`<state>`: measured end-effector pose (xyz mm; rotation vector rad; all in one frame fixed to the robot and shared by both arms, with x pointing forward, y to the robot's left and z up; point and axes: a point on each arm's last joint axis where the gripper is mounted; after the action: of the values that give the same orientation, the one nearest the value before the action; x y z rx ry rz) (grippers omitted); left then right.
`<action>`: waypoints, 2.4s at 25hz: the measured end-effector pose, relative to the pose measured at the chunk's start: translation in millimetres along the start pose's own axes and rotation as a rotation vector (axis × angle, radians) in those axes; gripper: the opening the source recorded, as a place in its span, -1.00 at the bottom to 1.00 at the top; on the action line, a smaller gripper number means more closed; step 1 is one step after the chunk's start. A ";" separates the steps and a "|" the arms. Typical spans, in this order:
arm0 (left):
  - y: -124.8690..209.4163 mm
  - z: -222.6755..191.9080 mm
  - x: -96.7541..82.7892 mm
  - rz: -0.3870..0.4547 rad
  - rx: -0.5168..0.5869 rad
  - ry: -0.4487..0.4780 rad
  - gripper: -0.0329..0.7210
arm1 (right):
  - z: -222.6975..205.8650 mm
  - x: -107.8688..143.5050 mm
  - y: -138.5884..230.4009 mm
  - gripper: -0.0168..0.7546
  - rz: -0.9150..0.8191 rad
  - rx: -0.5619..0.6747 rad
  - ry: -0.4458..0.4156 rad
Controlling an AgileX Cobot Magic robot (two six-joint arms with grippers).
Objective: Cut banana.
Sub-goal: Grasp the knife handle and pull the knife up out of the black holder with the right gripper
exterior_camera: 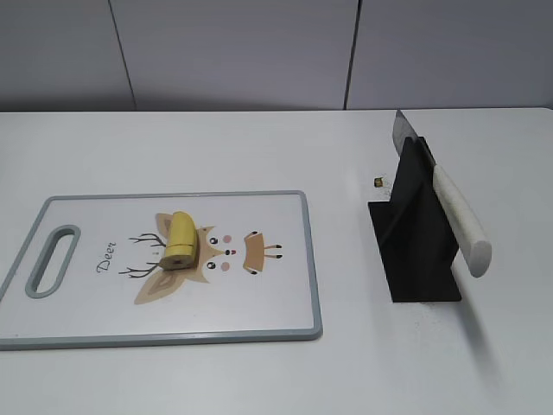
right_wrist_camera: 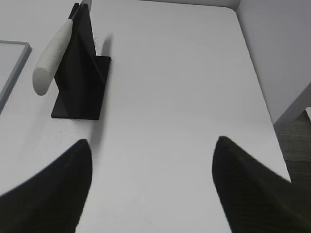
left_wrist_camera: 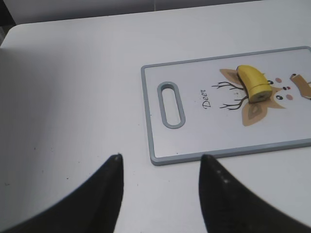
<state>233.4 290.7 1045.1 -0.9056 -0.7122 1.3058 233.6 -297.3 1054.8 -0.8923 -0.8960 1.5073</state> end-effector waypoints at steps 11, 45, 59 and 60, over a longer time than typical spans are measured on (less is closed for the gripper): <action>0.0 0.0 0.1 0.000 0.000 -0.001 0.39 | 0.0 0.0 0.0 0.55 0.000 0.000 0.000; 0.0 0.0 0.1 0.000 0.000 -0.001 0.39 | 0.0 0.0 0.0 0.55 0.002 0.000 0.000; 0.0 0.0 0.1 0.000 0.000 -0.001 0.39 | -35.5 0.1 -47.6 0.56 -0.072 0.249 -0.059; 0.0 0.0 0.1 0.000 0.000 -0.001 0.39 | -40.3 -0.3 -52.6 0.56 -0.073 0.272 -0.061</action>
<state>233.4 290.7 1045.1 -0.9050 -0.7128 1.3059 292.1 -289.7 1085.0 -0.6126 -0.7367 1.5553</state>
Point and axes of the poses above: a point on each arm's last joint axis where the gripper is mounted, z pointing back along that axis away from the gripper, x along the wrist's bending axis when the last joint is at zero, y = z × x, and after that the axes turned 4 degrees about z, right-handed
